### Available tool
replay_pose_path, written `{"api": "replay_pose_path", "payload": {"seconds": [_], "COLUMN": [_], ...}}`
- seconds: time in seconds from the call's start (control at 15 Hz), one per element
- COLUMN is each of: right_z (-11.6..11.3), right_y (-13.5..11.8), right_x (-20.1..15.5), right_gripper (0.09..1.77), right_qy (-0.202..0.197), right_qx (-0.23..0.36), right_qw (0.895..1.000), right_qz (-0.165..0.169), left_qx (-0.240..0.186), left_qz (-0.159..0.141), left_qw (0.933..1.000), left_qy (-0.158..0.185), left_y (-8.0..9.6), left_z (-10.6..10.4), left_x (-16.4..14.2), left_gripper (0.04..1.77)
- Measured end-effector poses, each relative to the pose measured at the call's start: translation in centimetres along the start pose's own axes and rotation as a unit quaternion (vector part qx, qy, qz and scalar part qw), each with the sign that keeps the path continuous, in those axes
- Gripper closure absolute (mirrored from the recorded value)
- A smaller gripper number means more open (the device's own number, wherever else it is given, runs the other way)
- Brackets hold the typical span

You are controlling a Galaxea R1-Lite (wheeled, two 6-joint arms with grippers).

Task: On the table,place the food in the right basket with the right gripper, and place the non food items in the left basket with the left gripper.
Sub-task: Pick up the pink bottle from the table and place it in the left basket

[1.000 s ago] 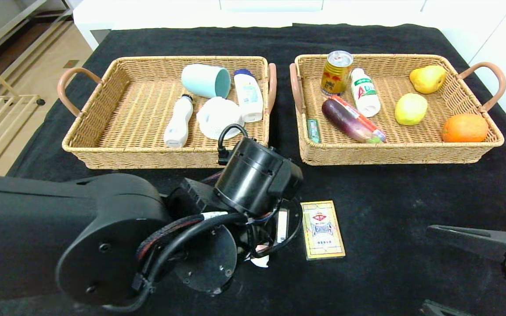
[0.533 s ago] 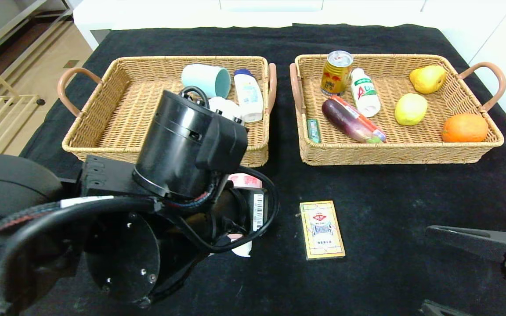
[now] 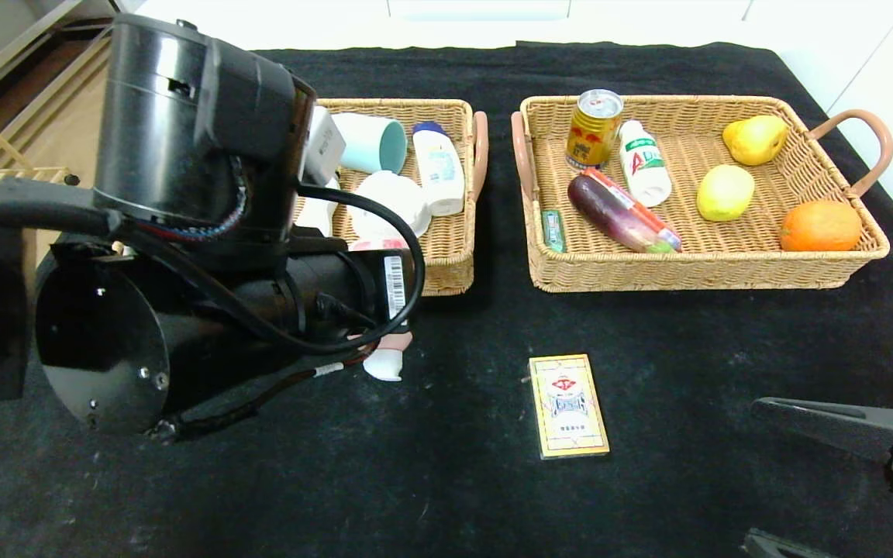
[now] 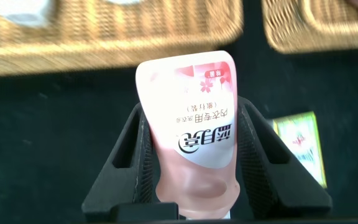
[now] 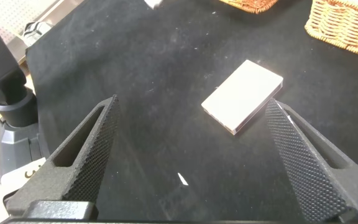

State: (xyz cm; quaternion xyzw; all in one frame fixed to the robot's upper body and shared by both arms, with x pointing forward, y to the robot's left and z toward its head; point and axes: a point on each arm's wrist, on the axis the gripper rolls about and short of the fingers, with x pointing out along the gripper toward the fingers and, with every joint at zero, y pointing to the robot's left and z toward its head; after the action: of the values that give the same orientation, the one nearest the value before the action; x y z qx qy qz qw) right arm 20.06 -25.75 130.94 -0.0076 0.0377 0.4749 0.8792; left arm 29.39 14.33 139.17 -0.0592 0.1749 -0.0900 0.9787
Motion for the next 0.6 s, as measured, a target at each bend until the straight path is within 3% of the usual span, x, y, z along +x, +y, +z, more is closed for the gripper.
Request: {"api": "replay_pose_path", "payload": {"seconds": [0.33,0.6], "right_z": [0.0,0.0], "right_y": [0.0,0.0], "right_x": [0.0,0.0], "right_gripper": [0.15,0.15], "right_qy": [0.0,0.0], "right_qx": [0.0,0.0], "right_qw": [1.0,1.0], "right_qz": [0.001,0.001], "left_qx": [-0.013,-0.03], "left_qz": [0.007,0.037], "left_qw": [0.9998,0.9982], "left_qy": [-0.015,-0.036], "left_y": [3.5,6.3], "left_z": [2.8,5.1], "left_x": [1.5,3.3], "left_gripper": [0.96,0.96]}}
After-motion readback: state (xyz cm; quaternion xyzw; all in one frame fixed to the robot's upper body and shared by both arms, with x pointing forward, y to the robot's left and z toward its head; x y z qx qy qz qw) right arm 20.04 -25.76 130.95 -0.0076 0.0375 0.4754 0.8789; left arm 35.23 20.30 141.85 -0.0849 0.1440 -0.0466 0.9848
